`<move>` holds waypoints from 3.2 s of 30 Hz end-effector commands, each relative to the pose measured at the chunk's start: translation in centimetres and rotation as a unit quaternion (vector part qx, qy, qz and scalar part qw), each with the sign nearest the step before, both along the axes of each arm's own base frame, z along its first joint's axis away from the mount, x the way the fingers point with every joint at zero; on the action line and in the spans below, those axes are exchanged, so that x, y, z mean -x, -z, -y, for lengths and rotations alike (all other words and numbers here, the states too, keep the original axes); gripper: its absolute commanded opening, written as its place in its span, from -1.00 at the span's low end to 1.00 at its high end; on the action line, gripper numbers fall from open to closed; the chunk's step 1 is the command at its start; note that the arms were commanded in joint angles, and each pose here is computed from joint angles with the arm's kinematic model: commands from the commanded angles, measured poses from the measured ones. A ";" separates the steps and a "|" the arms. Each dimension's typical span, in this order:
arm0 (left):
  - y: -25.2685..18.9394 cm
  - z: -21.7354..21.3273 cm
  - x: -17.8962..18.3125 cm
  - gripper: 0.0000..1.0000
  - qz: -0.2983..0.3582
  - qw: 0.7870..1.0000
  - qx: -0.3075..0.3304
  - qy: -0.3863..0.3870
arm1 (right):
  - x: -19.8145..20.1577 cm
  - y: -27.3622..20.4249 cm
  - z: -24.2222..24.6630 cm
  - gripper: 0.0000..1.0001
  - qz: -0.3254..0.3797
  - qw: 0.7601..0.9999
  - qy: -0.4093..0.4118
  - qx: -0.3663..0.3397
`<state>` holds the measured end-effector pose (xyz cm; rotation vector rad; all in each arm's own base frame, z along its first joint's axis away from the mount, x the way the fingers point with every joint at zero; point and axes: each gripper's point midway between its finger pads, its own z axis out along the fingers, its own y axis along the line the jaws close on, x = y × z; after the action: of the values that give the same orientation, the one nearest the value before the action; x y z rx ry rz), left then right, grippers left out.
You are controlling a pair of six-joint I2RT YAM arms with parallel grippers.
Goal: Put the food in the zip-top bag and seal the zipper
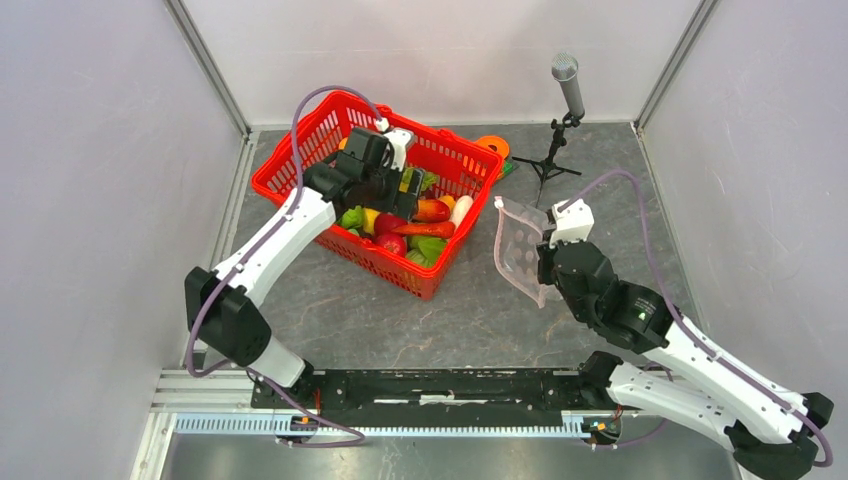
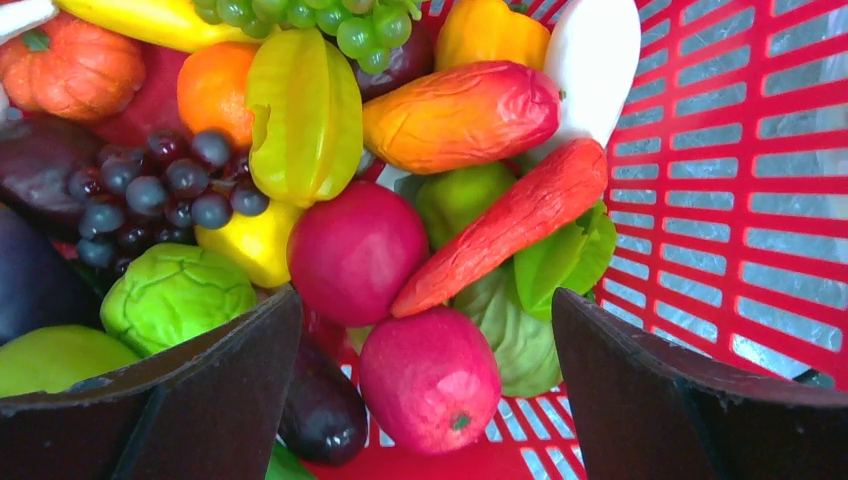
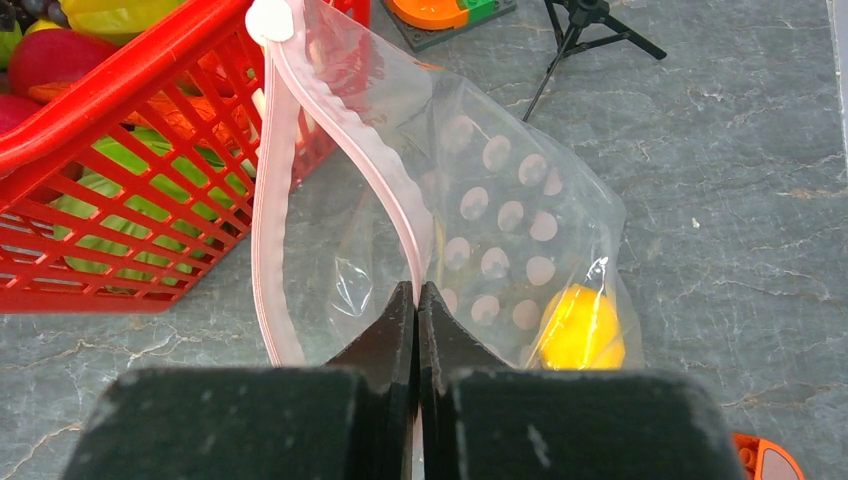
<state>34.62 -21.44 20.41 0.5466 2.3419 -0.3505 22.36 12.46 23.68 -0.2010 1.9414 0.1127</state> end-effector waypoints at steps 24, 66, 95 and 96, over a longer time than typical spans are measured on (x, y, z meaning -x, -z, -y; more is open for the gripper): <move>8.0 -3.2 5.5 0.84 -0.172 0.974 -0.146 0.007 | -0.2 -1.7 -0.1 -0.97 0.035 0.999 -0.018 -0.007; -18.3 14.1 12.9 -0.64 0.101 0.875 0.424 0.210 | -0.1 -2.8 -0.8 -0.98 0.065 0.991 0.001 -0.120; -9.7 23.0 8.1 -0.51 0.162 0.937 0.310 0.028 | 1.1 -4.1 -1.7 -0.96 0.074 0.973 -0.024 -0.216; -9.7 22.9 7.9 -0.50 0.163 0.939 0.302 0.021 | 1.2 -4.1 -1.9 -0.96 0.071 0.973 -0.030 -0.216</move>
<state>24.41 -44.72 26.62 0.4533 1.8539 -0.9930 21.48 13.16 26.96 0.0328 1.7431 0.4520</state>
